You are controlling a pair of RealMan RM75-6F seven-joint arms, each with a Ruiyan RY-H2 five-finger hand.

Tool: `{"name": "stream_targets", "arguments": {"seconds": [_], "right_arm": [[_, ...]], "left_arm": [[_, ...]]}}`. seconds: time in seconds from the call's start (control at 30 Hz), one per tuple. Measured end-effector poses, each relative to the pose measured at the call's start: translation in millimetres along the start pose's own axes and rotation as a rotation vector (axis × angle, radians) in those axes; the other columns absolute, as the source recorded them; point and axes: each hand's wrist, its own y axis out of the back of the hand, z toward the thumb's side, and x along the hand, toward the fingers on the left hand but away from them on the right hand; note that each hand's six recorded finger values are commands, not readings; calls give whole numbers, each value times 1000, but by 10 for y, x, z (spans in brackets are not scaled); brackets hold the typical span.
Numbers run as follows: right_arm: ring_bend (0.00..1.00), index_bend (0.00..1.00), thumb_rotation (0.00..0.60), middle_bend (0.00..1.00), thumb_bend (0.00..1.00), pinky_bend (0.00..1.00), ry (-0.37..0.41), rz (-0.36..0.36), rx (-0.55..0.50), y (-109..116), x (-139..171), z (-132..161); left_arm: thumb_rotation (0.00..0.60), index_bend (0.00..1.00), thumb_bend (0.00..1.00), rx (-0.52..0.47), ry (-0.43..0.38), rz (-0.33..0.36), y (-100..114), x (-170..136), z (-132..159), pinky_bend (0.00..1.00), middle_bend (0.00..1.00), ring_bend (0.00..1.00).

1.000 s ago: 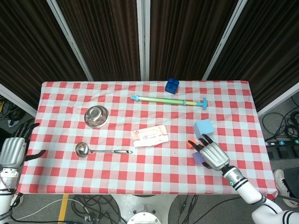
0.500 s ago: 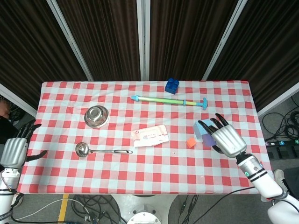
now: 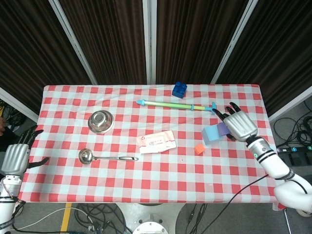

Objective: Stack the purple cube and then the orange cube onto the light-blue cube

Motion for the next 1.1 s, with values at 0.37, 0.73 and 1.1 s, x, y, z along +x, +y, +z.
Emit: {"name": "stream_targets", "arguments": {"seconds": [0.37, 0.73, 1.1], "right_arm": [[152, 48, 600, 470, 155, 77, 30, 26, -26, -217, -188, 9], [152, 49, 600, 470, 153, 77, 45, 34, -51, -324, -234, 72], [151, 50, 600, 449, 78, 77, 33, 29, -57, -352, -267, 81]], "left_arm": [[600, 225, 60, 0, 27, 15, -37, 159, 71, 314, 202, 144], [600, 223, 60, 4, 36, 13, -30, 107, 9, 314, 202, 144], [600, 224, 60, 0, 40, 11, -25, 79, -27, 314, 202, 145]]}}
